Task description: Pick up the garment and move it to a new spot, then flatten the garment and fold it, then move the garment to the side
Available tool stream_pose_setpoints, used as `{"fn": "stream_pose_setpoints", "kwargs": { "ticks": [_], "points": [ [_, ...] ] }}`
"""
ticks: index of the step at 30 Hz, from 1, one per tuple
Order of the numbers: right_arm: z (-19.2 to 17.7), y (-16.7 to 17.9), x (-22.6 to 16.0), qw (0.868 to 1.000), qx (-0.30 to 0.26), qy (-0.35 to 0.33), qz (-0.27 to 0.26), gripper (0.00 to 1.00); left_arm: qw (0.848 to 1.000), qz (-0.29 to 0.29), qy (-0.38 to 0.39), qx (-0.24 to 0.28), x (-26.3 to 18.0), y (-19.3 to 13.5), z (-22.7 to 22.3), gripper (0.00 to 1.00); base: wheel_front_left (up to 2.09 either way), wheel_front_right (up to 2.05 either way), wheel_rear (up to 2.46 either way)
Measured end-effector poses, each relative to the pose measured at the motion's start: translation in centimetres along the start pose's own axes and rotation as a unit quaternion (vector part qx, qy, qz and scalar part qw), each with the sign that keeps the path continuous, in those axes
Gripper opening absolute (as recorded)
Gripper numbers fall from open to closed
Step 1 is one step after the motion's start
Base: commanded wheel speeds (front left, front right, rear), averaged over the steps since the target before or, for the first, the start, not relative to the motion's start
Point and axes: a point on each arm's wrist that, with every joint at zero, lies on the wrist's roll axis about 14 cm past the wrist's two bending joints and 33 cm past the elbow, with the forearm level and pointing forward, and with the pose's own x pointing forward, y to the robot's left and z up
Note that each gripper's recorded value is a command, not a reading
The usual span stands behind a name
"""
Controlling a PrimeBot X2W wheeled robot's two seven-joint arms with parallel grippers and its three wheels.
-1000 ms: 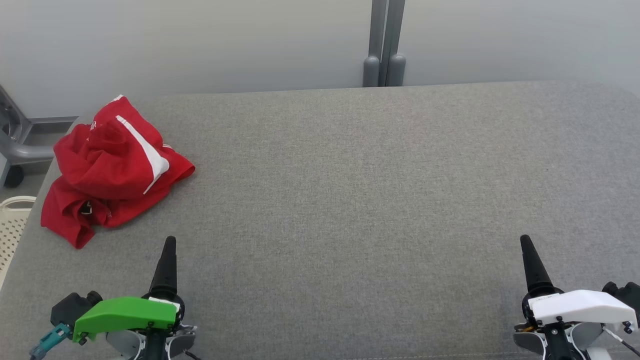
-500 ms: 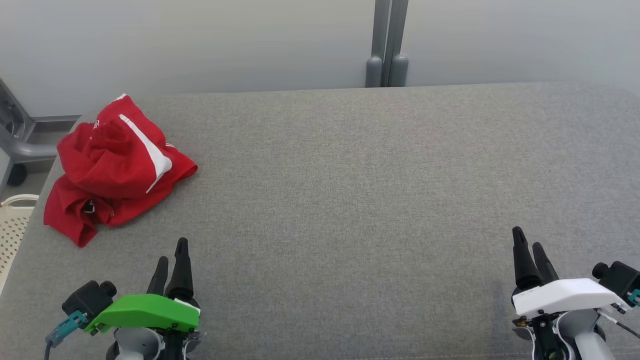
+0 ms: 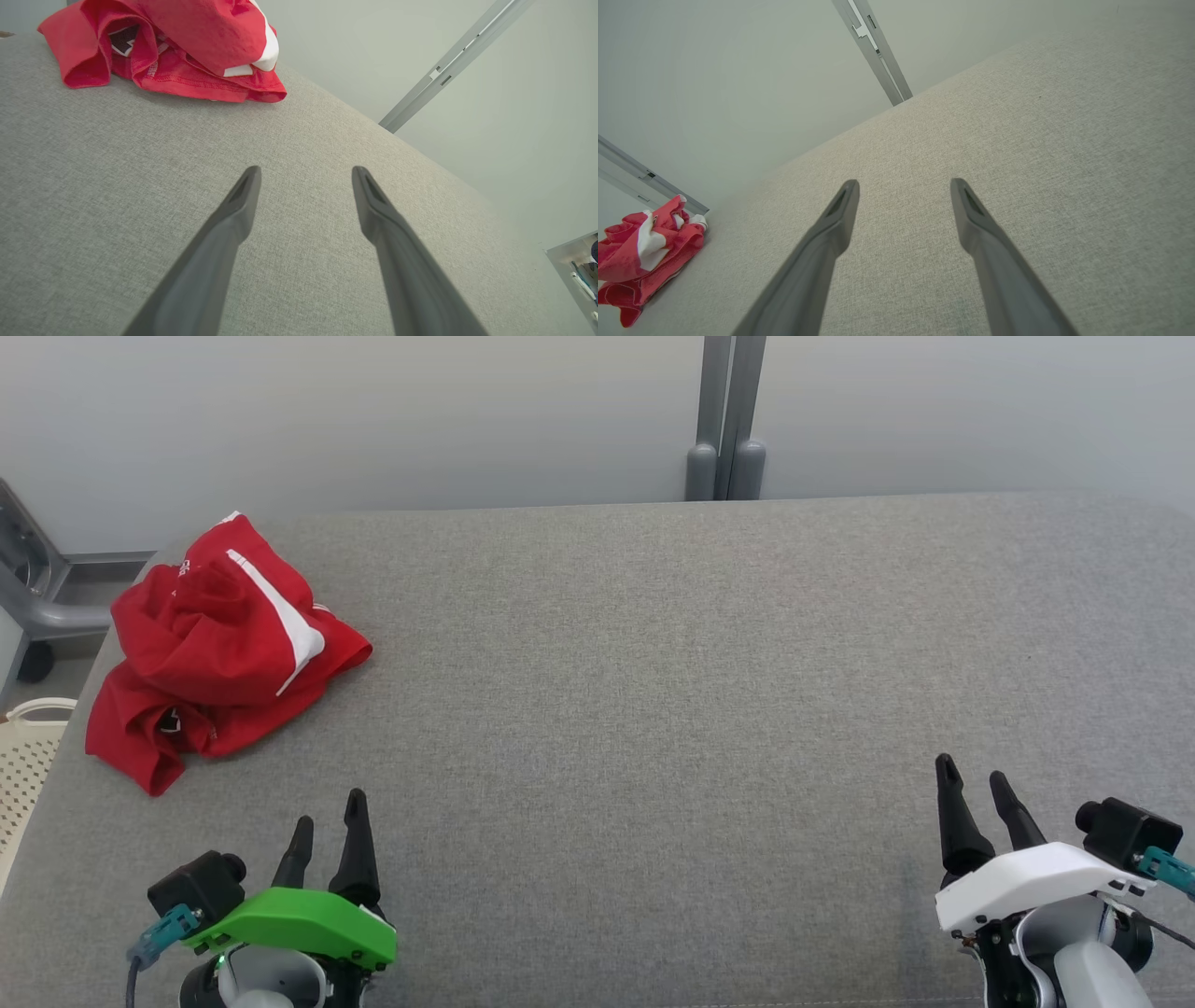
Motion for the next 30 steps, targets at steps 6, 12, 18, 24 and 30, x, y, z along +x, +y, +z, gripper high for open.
{"fn": "stream_pose_setpoints", "kwargs": {
  "ticks": [6,12,18,24,30],
  "points": [
    [0.1,0.7,0.1,0.999,-0.051,0.002,0.013,1.0,0.999,0.0,-0.001,0.049,0.2,0.1,0.0,1.0,0.0,0.0,0.0],
    [0.0,1.3,0.1,0.995,-0.095,0.008,0.024,1.0,0.996,-0.005,-0.001,0.092,0.3,-0.1,-0.1,1.0,0.0,0.0,0.0],
    [0.0,1.6,0.1,0.991,-0.133,0.01,0.031,1.0,0.992,-0.018,-0.011,0.128,0.3,-0.7,0.2,1.0,0.0,0.0,0.0],
    [-0.3,1.7,0.0,0.986,-0.162,0.016,0.034,1.0,0.987,-0.027,-0.017,0.155,0.1,-1.1,0.2,1.0,0.0,0.0,0.0],
    [-0.6,1.4,-0.2,0.981,-0.189,0.025,0.032,1.0,0.983,-0.035,-0.021,0.181,0.0,-1.4,0.2,1.0,0.0,0.0,0.0]
  ]
}}
